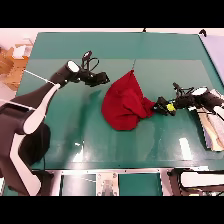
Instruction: Fold the shirts.
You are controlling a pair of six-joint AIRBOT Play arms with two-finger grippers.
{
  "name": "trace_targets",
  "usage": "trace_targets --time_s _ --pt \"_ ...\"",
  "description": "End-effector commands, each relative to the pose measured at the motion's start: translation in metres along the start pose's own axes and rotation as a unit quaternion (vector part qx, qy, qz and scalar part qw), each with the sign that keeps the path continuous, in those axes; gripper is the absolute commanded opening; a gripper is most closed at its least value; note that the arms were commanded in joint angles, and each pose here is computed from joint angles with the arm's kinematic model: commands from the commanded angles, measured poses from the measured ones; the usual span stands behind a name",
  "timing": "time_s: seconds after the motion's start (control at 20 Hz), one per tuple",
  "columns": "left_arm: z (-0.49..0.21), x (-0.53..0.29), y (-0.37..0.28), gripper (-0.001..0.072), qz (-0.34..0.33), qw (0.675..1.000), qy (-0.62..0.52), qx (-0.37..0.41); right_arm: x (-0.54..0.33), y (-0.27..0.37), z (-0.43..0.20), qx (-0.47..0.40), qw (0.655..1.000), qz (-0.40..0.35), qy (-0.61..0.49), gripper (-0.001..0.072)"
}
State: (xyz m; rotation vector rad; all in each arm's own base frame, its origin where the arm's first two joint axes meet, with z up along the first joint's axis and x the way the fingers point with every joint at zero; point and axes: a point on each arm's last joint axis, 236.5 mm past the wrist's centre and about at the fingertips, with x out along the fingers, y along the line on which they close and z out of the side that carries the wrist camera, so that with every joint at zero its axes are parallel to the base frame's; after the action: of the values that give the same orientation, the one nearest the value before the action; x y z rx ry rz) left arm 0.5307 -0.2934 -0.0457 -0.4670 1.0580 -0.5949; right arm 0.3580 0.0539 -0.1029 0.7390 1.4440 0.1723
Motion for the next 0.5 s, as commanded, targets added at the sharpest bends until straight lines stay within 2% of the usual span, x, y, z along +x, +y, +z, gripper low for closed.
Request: trace_targets --time_s 0.0,0.05,0.25,0.3,0.35,0.4,0.45 --pt "-0.009 0.031 0.005 0.0635 -0.018 1.000 -0.009 -0.016 0.009 0.004 0.008 -0.004 1.000 0.000 -0.016 0.0149" --pt "-0.017 0.038 0.003 0.0635 -0.018 1.000 0.000 -0.014 0.008 0.005 0.008 -0.006 1.000 0.001 -0.014 0.0021" --pt "-0.037 0.057 -0.017 0.0632 -0.025 1.000 0.015 -0.001 0.007 0.009 -0.003 -0.016 1.000 0.007 0.009 0.0021" --pt "-0.040 0.059 -0.023 0.0452 -0.029 0.999 0.016 0.001 0.006 0.010 -0.004 -0.017 1.000 0.008 0.012 0.0021" --pt "-0.043 0.061 -0.027 0.0188 -0.031 0.999 0.020 0.004 0.005 0.011 -0.005 -0.018 1.000 0.009 0.013 0.0021" --pt "-0.046 0.061 -0.030 0.0020 -0.037 0.999 0.025 0.001 0.003 0.012 -0.005 -0.022 1.000 0.010 0.012 0.0021" --pt "-0.046 0.058 -0.037 0.0021 -0.047 0.998 0.032 0.000 -0.002 0.014 -0.004 -0.025 1.000 0.011 0.006 0.0020"
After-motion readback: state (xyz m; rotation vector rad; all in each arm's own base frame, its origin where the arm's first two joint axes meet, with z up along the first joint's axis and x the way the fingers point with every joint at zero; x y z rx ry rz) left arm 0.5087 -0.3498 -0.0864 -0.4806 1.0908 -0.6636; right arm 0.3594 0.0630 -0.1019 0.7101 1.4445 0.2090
